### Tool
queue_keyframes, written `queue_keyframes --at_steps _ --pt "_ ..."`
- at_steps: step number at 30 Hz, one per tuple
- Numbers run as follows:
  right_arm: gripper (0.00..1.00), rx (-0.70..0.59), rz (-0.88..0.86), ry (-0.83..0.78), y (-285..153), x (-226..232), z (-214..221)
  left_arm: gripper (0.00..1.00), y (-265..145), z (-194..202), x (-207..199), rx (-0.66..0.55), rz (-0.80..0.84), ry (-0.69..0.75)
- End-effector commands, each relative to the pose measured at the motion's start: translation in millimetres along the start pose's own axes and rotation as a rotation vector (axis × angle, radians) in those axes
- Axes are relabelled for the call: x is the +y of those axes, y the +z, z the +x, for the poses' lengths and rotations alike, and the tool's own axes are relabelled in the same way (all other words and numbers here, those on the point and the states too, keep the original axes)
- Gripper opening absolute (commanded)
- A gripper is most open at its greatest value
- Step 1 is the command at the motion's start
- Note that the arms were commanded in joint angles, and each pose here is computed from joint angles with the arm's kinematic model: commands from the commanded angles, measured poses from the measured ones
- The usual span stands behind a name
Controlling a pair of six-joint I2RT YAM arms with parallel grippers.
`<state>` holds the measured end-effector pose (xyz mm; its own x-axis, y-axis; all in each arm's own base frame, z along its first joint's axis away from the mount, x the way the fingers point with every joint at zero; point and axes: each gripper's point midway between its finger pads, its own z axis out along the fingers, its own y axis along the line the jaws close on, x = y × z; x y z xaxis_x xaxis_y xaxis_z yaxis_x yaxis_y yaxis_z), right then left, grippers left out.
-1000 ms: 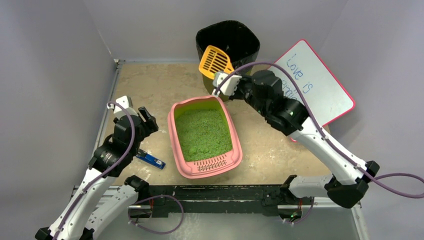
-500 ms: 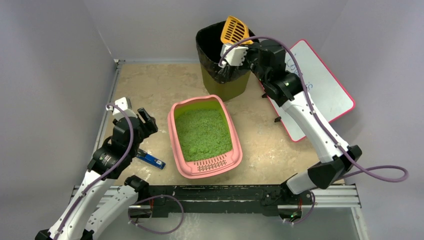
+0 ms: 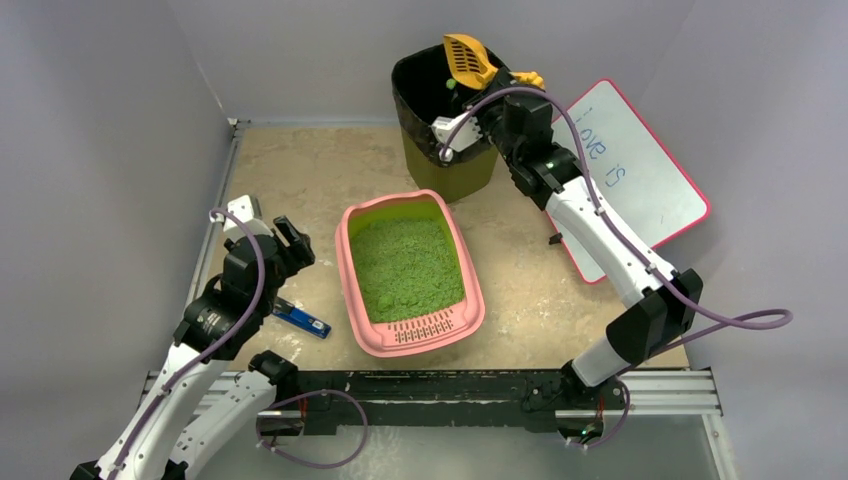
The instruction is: Clean the litter box
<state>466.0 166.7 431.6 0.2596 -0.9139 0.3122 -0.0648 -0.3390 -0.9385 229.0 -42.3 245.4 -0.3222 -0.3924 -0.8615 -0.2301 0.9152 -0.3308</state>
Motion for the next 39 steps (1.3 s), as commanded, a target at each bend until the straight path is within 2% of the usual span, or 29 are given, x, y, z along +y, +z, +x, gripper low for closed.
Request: queue_keyframes --at_steps 1,6,13,21,29,37,39 --pt "0.0 0.037 0.111 -0.18 -19 -38 13 0.64 1 -12 -4 -0.05 0.018 -0.011" --pt "0.0 0.067 0.131 -0.171 -24 -43 20 0.64 0 -12 -4 -0.049 0.019 -0.012" --pt "0.0 0.167 0.076 0.079 -34 -34 44 0.64 0 -12 -3 -0.051 0.014 -0.015" --pt "0.0 0.165 0.081 0.412 -64 -31 42 0.64 1 -12 -2 -0.051 0.006 -0.016" --pt "0.0 0.055 0.035 0.669 -106 -25 -10 0.64 2 -12 2 -0.051 -0.024 -0.03" --pt "0.0 -0.109 -0.135 0.794 -141 23 -79 0.64 0 -15 4 -0.058 -0.035 -0.05" --pt "0.0 -0.173 -0.237 0.782 -146 45 -101 0.64 -2 -17 3 -0.064 -0.033 -0.055"
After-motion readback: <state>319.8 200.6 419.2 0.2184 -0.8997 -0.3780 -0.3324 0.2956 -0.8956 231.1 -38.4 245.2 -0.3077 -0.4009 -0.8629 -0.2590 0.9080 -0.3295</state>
